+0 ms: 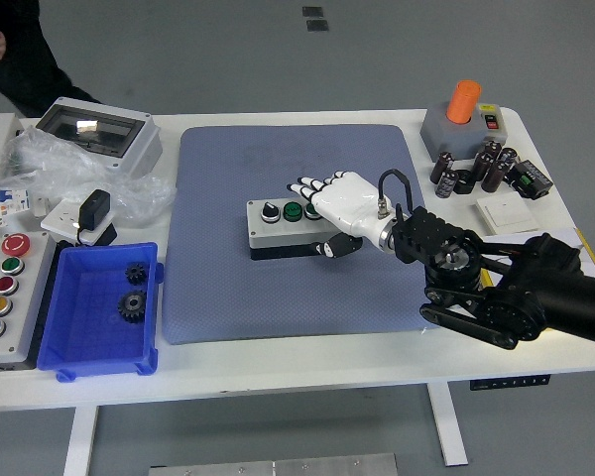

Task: Pick up the button,place it on the desk,press the button,press the button

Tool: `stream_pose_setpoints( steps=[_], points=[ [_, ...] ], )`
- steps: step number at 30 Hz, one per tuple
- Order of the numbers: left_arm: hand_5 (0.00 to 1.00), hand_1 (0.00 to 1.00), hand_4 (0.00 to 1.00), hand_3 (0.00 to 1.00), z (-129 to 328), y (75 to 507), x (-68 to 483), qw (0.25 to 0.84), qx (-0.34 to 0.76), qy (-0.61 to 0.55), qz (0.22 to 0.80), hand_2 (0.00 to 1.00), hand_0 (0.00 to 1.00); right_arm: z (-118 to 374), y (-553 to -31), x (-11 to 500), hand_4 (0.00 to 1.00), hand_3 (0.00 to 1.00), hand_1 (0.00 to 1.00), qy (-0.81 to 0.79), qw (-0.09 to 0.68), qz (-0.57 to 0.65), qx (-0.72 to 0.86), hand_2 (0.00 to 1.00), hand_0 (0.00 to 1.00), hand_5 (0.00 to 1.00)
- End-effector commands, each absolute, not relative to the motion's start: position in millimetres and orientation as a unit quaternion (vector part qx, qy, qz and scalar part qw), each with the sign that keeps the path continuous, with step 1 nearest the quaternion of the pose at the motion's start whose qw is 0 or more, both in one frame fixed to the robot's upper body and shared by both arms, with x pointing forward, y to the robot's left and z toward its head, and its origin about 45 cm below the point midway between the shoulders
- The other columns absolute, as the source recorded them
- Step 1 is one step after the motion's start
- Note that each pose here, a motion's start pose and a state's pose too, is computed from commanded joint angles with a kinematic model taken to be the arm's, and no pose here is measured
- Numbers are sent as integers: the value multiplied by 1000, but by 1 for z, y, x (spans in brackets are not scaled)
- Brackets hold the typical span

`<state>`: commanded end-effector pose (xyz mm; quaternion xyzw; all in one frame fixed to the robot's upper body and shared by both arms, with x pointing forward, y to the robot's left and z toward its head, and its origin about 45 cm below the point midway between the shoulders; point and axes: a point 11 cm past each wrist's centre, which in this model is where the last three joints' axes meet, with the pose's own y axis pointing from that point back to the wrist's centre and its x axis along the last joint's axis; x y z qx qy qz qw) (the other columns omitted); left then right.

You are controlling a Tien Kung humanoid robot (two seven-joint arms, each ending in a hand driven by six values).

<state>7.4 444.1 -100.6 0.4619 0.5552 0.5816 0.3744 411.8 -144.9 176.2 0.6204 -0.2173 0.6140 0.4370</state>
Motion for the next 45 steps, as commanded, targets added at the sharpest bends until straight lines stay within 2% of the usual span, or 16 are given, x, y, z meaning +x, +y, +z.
stream_pose_setpoints(
  steps=[8,9,14,15,45],
  points=[
    [238,715,622,697,-101,443,6,377,459,559,579,617,714,177,-147,412,823,998,765,-212,449,602,626,998,768,20],
    [231,727,615,687,-101,443,5,377,459,560,578,623,721,178,-147,412,824,998,794,-212,449,600,627,998,779,23],
    [231,727,615,687,-101,443,4,377,458,560,578,623,721,179,-149,411,824,998,794,-212,451,591,634,998,779,23],
    [227,730,614,679,-101,443,4,377,458,560,578,629,726,179,-150,410,837,998,824,-213,451,590,635,998,788,32],
    [210,739,605,664,-100,447,3,374,461,554,585,633,733,195,-165,405,879,998,821,-265,432,521,687,998,773,92]
  ],
)
